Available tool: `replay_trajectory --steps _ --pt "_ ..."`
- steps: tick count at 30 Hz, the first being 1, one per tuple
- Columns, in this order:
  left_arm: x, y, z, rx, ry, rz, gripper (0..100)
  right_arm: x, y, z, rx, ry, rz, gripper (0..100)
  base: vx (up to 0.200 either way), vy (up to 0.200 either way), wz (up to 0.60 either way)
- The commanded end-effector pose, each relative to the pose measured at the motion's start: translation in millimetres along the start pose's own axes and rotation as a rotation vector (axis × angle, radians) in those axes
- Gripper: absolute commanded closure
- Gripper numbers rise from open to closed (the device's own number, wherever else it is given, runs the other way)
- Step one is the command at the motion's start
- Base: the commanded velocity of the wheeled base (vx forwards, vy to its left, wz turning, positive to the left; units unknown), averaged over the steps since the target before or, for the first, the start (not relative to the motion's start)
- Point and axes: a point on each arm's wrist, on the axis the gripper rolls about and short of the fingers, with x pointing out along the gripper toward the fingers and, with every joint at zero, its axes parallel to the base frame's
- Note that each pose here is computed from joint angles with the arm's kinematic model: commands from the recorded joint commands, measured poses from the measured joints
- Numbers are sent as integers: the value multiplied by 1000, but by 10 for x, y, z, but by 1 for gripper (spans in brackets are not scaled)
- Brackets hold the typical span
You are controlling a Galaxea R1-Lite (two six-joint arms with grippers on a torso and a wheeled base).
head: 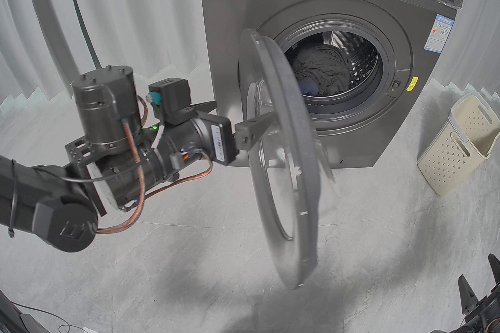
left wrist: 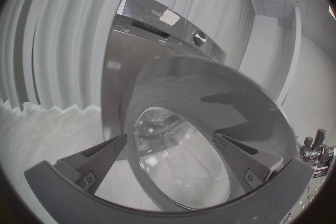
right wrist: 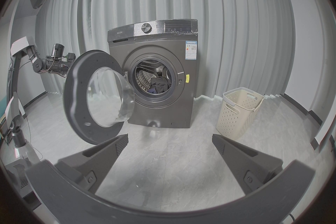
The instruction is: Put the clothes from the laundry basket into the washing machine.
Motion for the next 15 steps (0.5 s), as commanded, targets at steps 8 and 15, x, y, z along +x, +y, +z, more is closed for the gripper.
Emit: replay_trajectory --steps 8,15 --pt "637 -46 -84 -10 -25 -13 0 -3 1 -31 -1 -5 0 0 0 0 0" --pt "1018 -48 50 -70 -126 27 0 -3 1 -31 -1 -5 0 0 0 0 0"
